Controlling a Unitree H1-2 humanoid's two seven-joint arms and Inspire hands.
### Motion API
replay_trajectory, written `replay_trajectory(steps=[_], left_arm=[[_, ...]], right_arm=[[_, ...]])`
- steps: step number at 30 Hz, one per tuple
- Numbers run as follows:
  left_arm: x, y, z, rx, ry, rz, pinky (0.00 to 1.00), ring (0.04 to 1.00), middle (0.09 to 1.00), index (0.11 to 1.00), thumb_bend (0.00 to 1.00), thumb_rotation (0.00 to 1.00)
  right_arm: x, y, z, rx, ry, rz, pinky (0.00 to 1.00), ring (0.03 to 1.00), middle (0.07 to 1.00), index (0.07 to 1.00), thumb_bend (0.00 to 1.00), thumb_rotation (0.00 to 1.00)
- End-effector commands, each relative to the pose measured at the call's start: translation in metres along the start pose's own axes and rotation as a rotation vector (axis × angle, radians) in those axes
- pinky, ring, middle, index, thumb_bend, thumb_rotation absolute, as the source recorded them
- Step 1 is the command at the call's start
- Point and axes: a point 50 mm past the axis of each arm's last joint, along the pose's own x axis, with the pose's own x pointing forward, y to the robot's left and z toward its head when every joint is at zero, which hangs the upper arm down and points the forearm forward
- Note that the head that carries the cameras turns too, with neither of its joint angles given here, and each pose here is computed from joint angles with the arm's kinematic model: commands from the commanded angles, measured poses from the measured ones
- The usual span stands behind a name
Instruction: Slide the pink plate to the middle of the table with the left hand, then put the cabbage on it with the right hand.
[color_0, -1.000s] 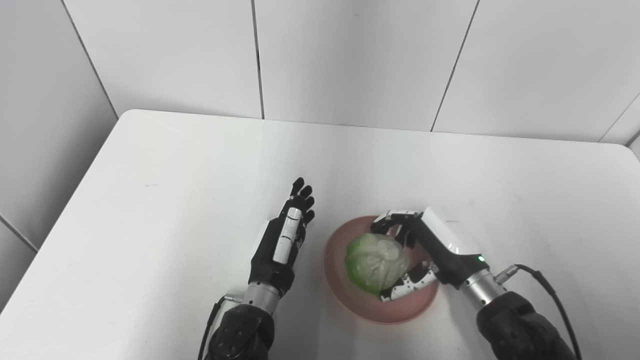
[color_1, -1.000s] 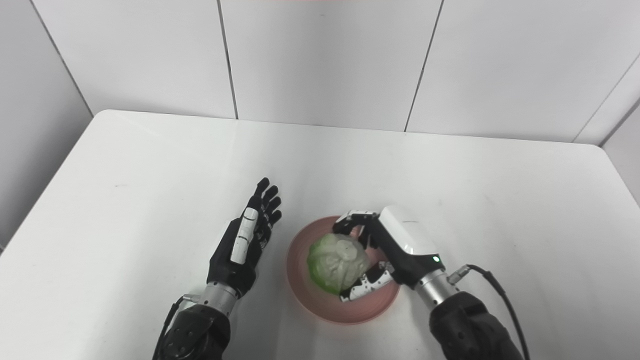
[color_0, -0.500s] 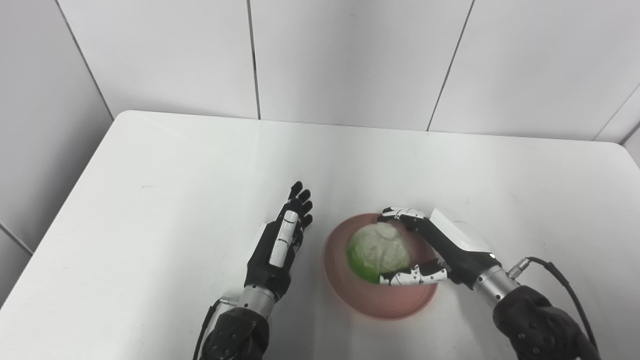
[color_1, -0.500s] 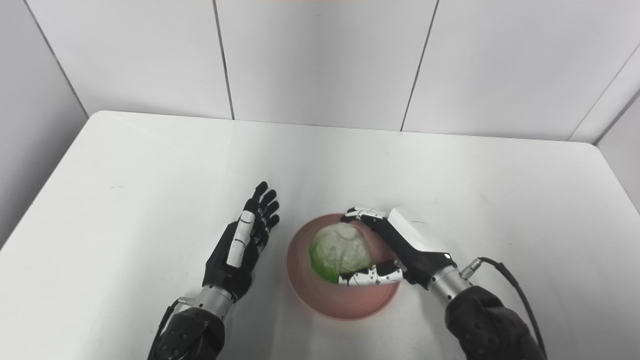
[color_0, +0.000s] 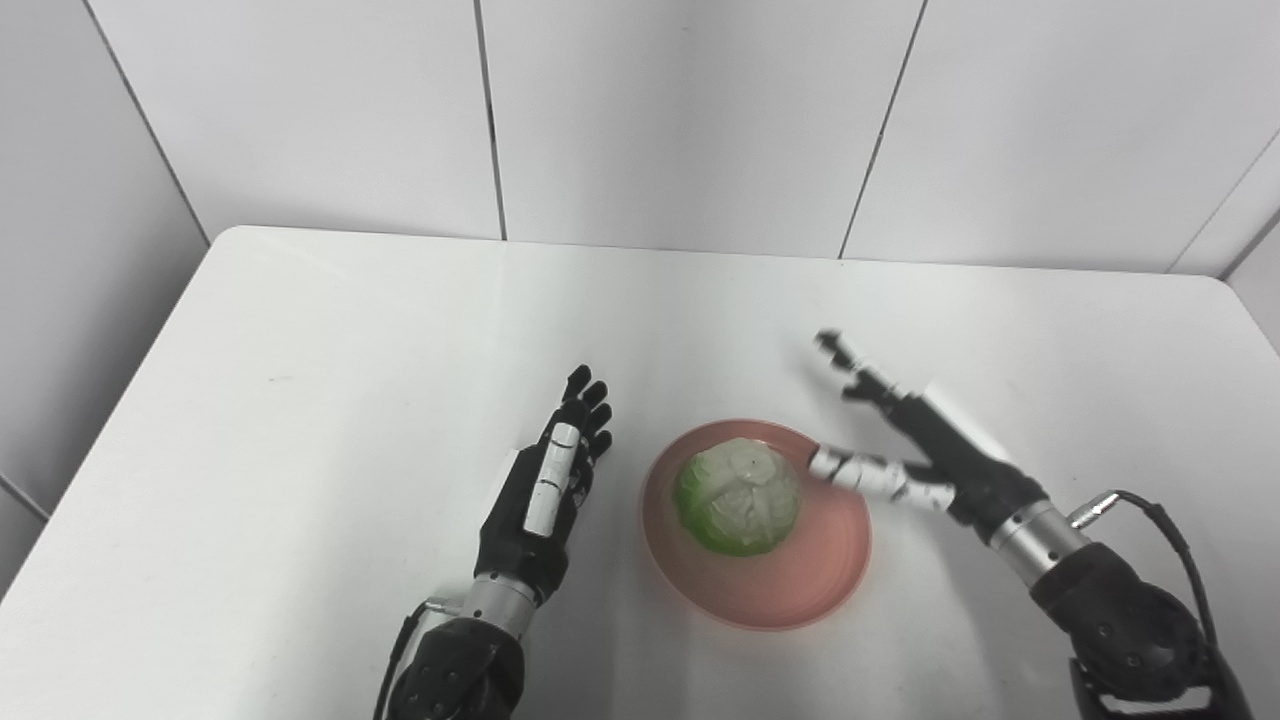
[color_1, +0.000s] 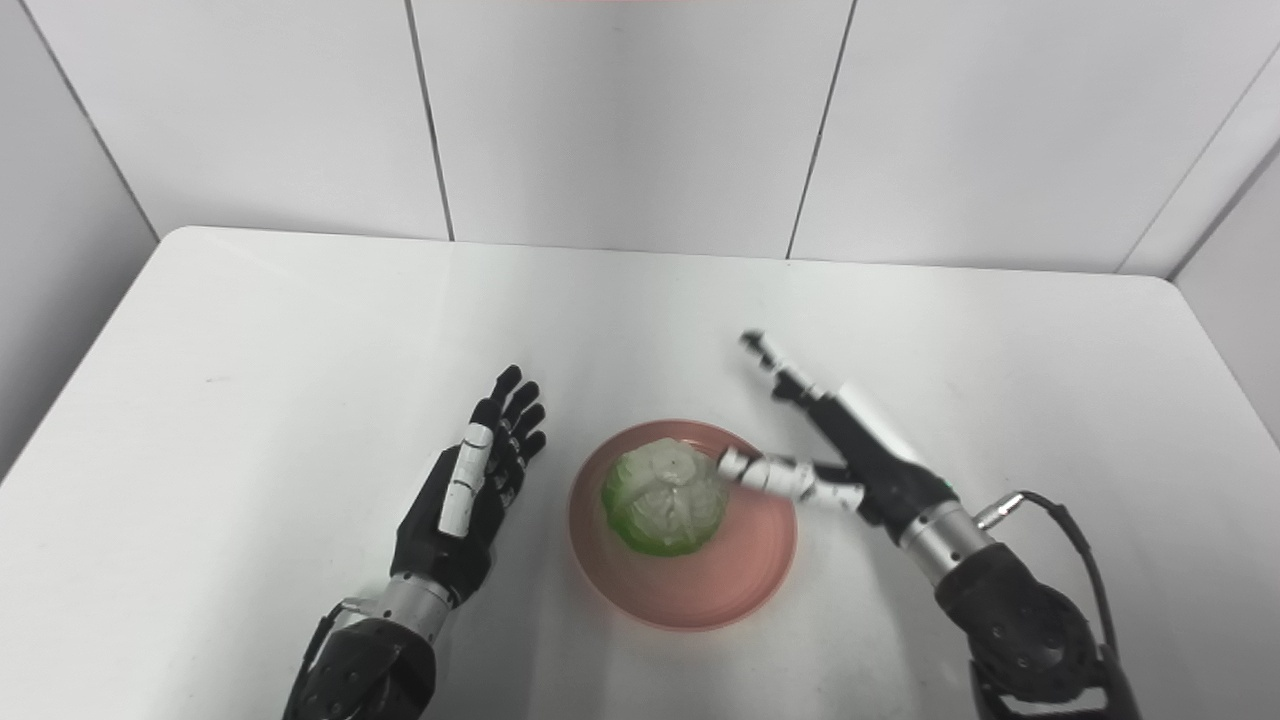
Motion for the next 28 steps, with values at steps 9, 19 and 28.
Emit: replay_trajectory(steps=[9, 19, 28], left_arm=[[0.004, 0.002, 0.015, 0.029, -0.072, -0.011, 1.0, 1.0, 1.0, 1.0, 0.67, 0.92], [0.004, 0.005, 0.015, 0.051, -0.075, -0.001, 1.0, 1.0, 1.0, 1.0, 0.7, 0.94], [0.008, 0.003, 0.016, 0.046, -0.077, 0.004, 1.0, 1.0, 1.0, 1.0, 0.73, 0.93]], right_arm=[[0.01, 0.034, -0.014, 0.445, -0.09, -0.33, 1.0, 1.0, 1.0, 1.0, 0.79, 0.83], [0.004, 0.054, -0.007, 0.64, 0.025, -0.428, 1.0, 0.998, 0.999, 0.996, 0.7, 0.93], [0.002, 0.052, -0.014, 0.746, 0.025, -0.377, 1.0, 0.992, 0.983, 0.991, 0.73, 0.89]])
